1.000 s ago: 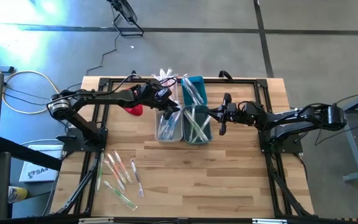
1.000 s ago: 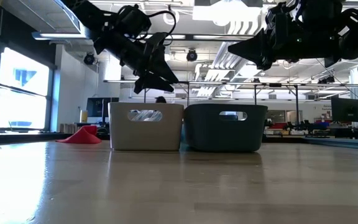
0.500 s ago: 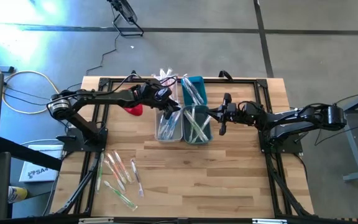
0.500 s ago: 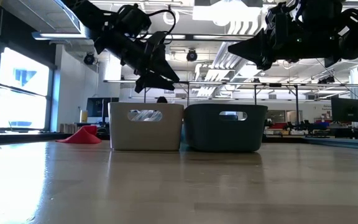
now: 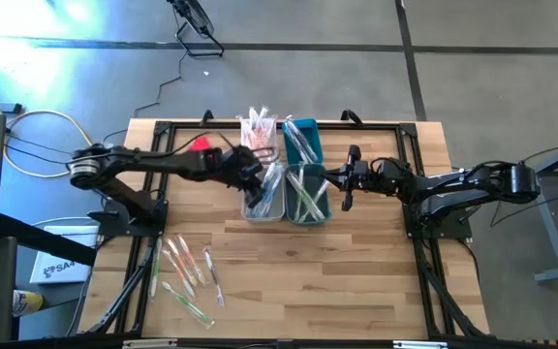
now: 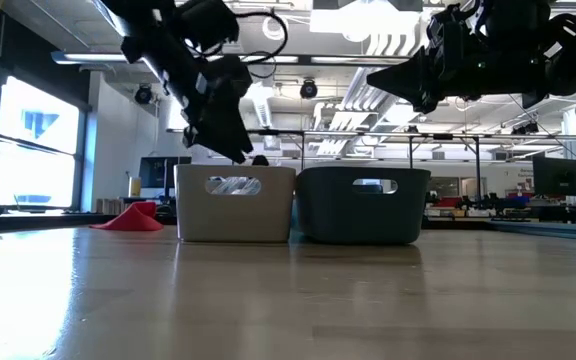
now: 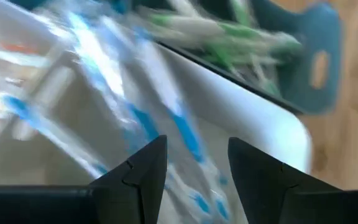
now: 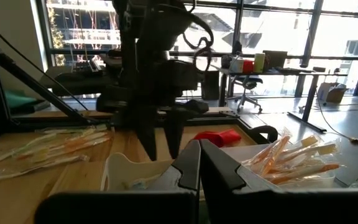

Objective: Pick & Place Toothbrushes
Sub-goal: Put the violet toothbrush into the light blue bin

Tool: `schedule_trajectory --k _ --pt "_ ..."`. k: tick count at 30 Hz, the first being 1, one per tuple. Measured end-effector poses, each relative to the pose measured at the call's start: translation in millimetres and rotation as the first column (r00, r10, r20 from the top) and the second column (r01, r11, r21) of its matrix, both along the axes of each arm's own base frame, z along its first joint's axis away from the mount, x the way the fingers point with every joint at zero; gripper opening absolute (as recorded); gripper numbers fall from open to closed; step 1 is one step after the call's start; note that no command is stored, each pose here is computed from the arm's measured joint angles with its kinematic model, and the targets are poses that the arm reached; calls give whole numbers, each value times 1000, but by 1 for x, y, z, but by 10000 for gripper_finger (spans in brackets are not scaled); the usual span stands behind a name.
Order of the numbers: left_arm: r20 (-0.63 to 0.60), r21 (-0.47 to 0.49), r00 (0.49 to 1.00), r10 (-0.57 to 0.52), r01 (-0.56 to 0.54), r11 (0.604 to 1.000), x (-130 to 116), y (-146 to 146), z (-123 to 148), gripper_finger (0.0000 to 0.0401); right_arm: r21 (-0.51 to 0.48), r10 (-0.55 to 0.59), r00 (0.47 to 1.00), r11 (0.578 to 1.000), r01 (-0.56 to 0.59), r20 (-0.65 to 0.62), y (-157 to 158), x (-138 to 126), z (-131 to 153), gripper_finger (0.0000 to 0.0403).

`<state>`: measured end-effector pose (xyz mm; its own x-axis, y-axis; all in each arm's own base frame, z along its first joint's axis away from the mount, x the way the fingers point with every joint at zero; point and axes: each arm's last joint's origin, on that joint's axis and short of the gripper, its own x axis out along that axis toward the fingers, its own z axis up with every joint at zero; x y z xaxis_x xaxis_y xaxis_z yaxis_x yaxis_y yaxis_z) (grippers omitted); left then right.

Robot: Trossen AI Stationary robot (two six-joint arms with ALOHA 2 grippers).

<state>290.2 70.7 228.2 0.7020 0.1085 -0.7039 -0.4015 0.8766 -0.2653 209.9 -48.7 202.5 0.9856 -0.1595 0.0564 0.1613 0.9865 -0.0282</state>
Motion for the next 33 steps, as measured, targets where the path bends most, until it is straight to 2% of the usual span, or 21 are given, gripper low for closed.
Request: schedule_trajectory --k 6,14,22,27,31,33 --pt "0 -35 999 -37 37 999 -13 -26 -5 168 1 3 1000 1000 -3 -4 0 0 0 2" --pt "-37 -181 999 3 -10 983 -40 -57 -13 168 2 3 1000 1000 -3 -6 0 0 -1 2" --pt "-121 -325 992 29 -67 943 -65 -92 -3 168 2 3 1000 1000 -3 -6 0 0 -1 2" --pt "-172 -456 981 86 -156 876 -73 -113 0 168 4 3 1000 1000 -3 -13 0 0 -1 2" --pt "-315 -559 938 142 -304 771 -82 -130 -4 168 4 3 1000 1000 -3 -13 0 0 -1 2" --pt "-395 -570 901 176 -391 723 -89 -138 -6 168 4 3 1000 1000 -3 -14 0 0 -1 2"
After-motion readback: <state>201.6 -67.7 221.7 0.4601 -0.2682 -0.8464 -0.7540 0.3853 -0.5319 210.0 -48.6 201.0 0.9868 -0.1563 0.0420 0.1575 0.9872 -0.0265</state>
